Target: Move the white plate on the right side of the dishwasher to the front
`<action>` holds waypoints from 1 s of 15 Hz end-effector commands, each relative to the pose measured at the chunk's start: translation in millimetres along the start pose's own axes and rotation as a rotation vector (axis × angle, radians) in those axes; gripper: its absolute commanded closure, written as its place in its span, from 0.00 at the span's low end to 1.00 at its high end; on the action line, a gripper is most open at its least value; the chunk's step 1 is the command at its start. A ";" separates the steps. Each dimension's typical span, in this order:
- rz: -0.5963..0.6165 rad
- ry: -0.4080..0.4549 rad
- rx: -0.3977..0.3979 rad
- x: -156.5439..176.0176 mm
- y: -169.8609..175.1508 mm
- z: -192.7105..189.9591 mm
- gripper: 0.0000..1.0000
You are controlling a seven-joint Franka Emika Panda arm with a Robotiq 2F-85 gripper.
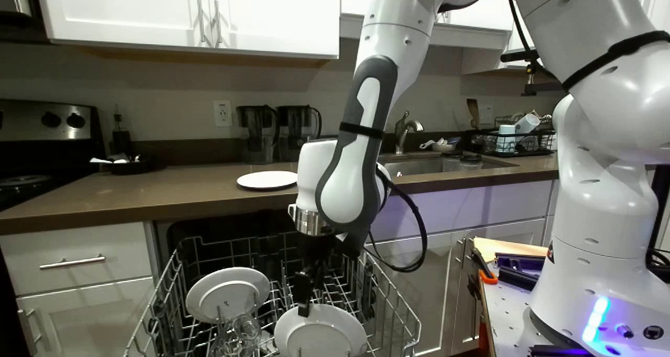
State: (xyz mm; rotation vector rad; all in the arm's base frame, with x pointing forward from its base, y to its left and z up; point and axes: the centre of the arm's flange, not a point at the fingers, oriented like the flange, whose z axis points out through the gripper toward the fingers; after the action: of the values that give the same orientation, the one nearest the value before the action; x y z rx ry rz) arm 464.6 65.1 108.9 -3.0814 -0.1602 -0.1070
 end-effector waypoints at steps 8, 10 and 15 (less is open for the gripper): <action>0.057 -0.073 0.114 3.3 15.6 17.0 0.72; 0.059 -0.094 0.133 6.1 17.8 15.5 0.85; 0.036 -0.161 0.170 7.5 22.0 7.9 0.95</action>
State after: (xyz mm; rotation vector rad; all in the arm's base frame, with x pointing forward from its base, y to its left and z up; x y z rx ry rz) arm 475.6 51.7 93.2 -2.9518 -0.0787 0.0841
